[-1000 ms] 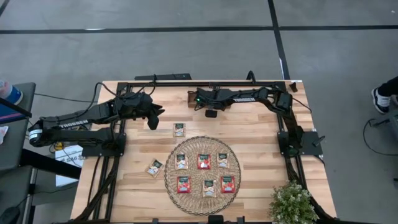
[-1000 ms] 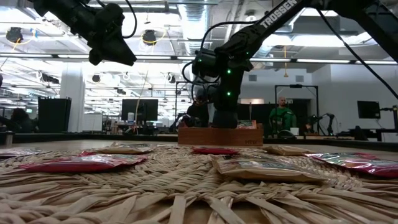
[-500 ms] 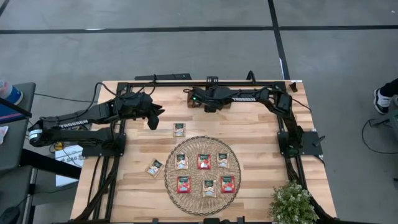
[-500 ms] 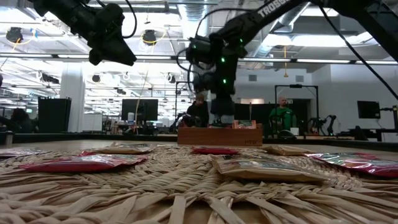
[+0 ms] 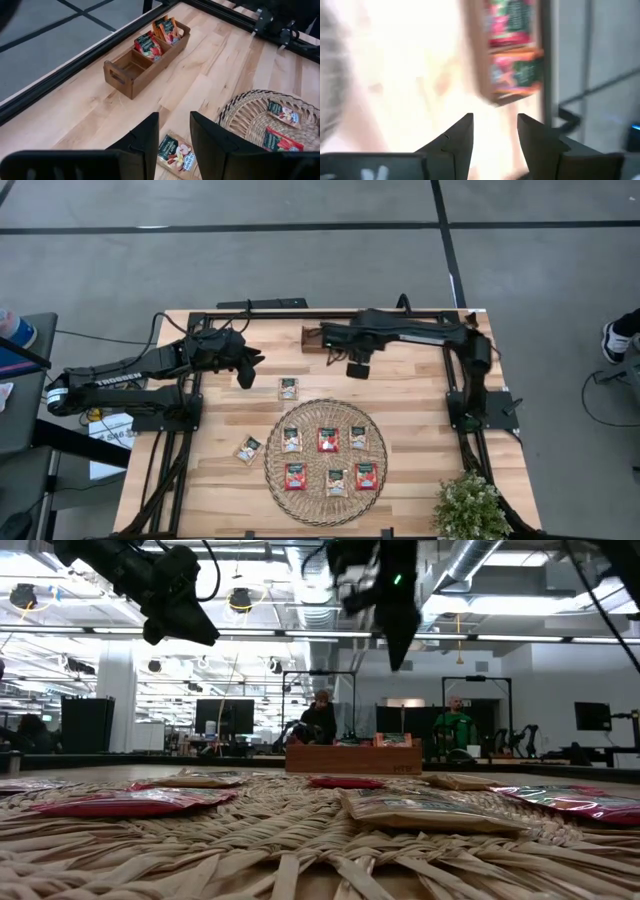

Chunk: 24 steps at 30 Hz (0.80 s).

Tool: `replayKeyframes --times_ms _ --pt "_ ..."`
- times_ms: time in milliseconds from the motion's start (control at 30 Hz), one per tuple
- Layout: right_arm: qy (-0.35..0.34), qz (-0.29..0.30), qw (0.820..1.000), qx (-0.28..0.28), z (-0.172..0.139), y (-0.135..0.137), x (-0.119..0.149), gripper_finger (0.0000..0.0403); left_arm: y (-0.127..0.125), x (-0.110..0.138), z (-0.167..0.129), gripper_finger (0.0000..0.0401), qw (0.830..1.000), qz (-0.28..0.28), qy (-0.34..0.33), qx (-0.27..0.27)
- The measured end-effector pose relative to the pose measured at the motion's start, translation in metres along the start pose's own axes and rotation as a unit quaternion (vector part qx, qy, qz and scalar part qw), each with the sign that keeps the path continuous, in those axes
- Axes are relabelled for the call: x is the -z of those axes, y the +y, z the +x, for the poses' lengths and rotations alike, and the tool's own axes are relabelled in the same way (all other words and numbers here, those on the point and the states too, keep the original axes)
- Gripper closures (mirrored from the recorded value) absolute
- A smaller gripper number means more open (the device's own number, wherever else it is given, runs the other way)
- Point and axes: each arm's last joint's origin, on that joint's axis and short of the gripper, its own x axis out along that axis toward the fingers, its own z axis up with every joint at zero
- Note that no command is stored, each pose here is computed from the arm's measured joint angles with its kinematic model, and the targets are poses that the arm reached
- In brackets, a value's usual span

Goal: Pick & Place Tea
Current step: Put the red tea bag into the middle section of the wooden organizer

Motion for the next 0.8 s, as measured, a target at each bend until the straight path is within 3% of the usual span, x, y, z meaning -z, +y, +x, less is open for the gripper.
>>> replayKeyframes --times_ms 167,400,800 --pt "-0.033 0.002 0.999 -0.036 -0.030 0.017 0.029 0.0262 0.000 0.001 0.000 0.0300 1.000 0.005 0.005 0.007" --pt "-0.053 0.004 0.995 -0.089 -0.043 0.059 0.073 0.0262 0.000 0.004 0.000 0.0300 0.999 0.007 0.025 0.018" --pt "-0.125 -0.031 0.969 -0.212 -0.047 0.142 0.103 0.0265 -0.002 0.004 0.000 0.0300 0.998 -0.030 0.031 0.038"
